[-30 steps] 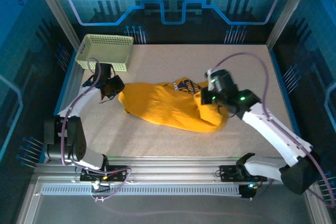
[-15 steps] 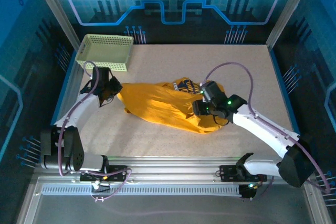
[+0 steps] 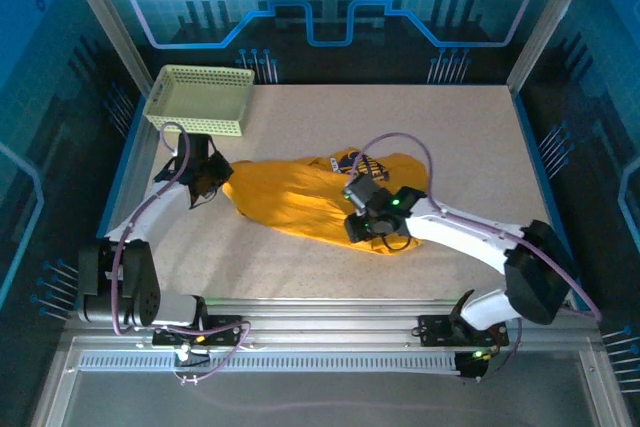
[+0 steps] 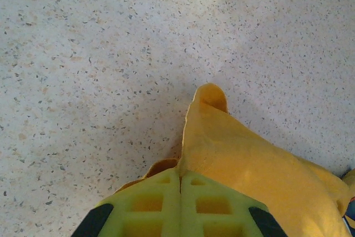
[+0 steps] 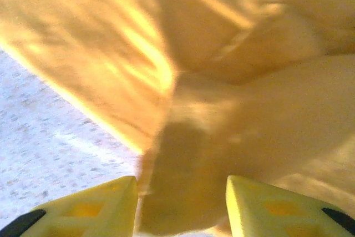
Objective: Fold the inside-out t-shirt
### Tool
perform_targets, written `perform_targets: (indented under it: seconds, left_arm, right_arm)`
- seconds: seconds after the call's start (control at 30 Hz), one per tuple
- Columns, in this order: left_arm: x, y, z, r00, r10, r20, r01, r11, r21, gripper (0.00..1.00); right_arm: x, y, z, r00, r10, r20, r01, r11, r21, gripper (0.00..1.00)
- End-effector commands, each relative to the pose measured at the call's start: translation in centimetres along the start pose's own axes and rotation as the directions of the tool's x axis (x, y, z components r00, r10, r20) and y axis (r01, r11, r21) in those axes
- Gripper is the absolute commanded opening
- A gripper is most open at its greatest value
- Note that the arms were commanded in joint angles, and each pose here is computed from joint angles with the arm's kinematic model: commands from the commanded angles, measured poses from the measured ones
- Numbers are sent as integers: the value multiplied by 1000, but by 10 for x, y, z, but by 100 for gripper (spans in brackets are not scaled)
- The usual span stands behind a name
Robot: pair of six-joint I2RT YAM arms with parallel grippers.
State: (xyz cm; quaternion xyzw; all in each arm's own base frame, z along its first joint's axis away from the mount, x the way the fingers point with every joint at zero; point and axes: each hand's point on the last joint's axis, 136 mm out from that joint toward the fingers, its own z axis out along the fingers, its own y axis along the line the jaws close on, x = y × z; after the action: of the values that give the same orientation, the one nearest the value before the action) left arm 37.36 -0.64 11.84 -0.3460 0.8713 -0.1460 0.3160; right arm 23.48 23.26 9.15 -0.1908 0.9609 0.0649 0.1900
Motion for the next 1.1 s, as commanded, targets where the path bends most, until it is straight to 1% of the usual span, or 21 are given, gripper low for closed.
perform_targets:
  seconds: [0.0,0.13,0.23,0.3,0.37,0.4,0.43,0.57,0.63,0.67,0.8,1.07]
  left_arm:
    - [-4,1,2,1000,-14,9,14,1000,3,0]
    - [-5,3,1,1000,-9,15,9,1000,-7,0]
    - [-3,3,2,1000,-9,9,9,1000,-4,0]
    - [-3,3,4,1000,-13,6,13,1000,-5,0]
    - [-2,3,6,1000,-14,4,15,1000,-5,0]
    - [-2,2,6,1000,-14,3,14,1000,-2,0]
    - [-2,2,7,1000,-13,1,13,1000,0,0]
    - [-1,0,8,1000,-14,-9,14,1000,4,0]
    - [-1,1,8,1000,-15,-11,15,1000,3,0]
    - [-1,1,8,1000,-13,-12,13,1000,3,0]
    - [1,2,9,1000,-11,-16,11,1000,0,0]
    - [0,1,9,1000,-10,-16,10,1000,3,0]
  right_arm:
    - [-17,12,-13,999,-19,46,18,1000,6,46]
    - [-16,-6,-33,993,-65,94,59,996,64,49]
    - [-2,-9,-40,986,-130,100,125,990,58,50]
    - [11,-3,-38,977,-191,99,189,981,36,52]
    - [20,-3,-32,969,-228,92,225,974,40,54]
    - [20,-1,-30,965,-245,94,243,969,32,54]
    - [28,-4,-22,962,-264,71,262,964,38,55]
    - [26,3,-9,948,-314,43,313,949,30,56]
    - [27,1,0,944,-329,23,327,944,46,57]
    - [17,5,-3,943,-330,44,328,943,50,58]
    - [11,6,5,936,-350,27,347,935,72,58]
    - [6,6,20,936,-352,-5,350,930,108,54]
